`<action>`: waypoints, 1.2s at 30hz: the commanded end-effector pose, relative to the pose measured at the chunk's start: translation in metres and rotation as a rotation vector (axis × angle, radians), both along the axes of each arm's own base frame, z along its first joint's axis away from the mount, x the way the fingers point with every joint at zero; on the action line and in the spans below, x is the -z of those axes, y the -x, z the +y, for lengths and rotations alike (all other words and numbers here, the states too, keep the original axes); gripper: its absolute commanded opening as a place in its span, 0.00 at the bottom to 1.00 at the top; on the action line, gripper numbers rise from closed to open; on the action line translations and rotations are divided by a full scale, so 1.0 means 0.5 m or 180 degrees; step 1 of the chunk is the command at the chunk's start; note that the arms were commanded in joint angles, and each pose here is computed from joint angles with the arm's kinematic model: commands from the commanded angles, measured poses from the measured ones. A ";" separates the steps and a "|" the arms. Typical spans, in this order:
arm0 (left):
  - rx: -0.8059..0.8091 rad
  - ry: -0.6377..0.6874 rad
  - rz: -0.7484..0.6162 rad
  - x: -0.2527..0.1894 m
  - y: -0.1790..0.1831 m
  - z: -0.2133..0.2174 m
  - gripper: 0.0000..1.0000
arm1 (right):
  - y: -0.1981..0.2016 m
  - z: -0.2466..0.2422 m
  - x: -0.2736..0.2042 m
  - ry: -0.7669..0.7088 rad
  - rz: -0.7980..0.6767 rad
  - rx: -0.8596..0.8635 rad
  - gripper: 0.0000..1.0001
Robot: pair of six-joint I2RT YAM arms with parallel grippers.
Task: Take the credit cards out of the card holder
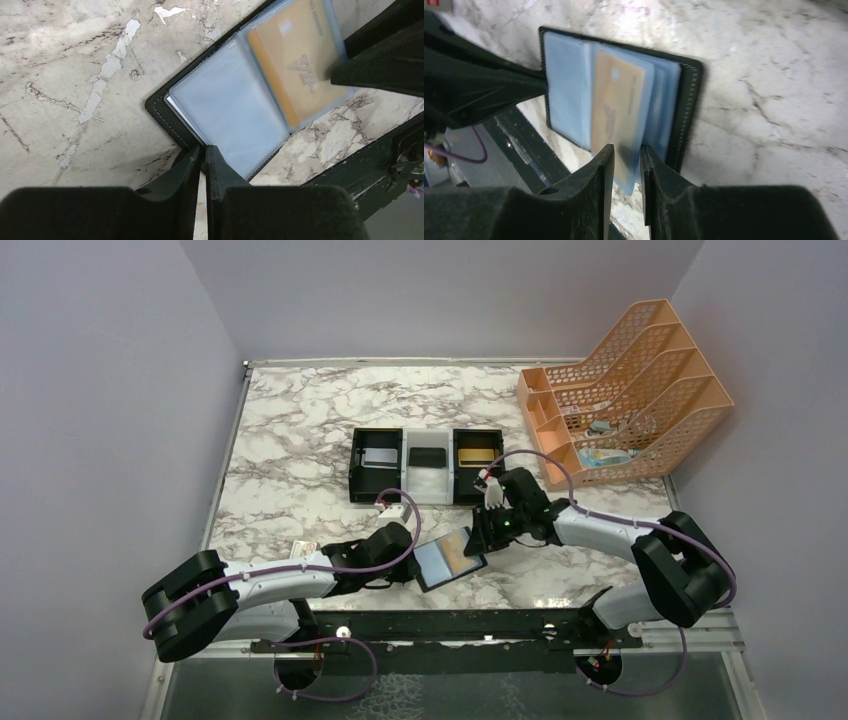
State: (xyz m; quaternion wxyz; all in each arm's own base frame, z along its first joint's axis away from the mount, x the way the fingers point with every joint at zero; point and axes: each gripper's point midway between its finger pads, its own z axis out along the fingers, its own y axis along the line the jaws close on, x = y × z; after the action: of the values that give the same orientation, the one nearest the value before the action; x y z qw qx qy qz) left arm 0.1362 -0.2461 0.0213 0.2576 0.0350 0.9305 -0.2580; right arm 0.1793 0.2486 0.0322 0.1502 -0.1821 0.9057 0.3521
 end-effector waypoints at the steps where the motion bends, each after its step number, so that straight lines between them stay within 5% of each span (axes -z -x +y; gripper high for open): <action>1: -0.0001 -0.0123 -0.0027 0.013 -0.004 0.007 0.13 | 0.027 0.034 -0.050 -0.0316 -0.0117 -0.0431 0.27; 6: 0.0022 -0.0125 -0.0034 0.010 -0.005 0.003 0.13 | 0.003 0.005 -0.036 0.0142 -0.0233 -0.0202 0.30; 28: 0.0090 -0.0207 -0.0011 0.011 -0.011 -0.011 0.13 | -0.047 -0.042 -0.032 0.0754 -0.0480 0.0258 0.36; 36: 0.0076 -0.0192 -0.0020 0.009 -0.011 -0.008 0.13 | -0.028 0.007 -0.028 0.0324 -0.0375 0.0021 0.36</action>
State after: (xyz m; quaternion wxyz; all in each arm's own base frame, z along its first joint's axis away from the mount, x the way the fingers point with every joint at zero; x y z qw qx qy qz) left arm 0.1427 -0.2558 0.0219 0.2568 0.0484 0.9328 -0.2480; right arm 0.1948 0.2360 0.0448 0.1937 -0.1999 0.9264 0.2537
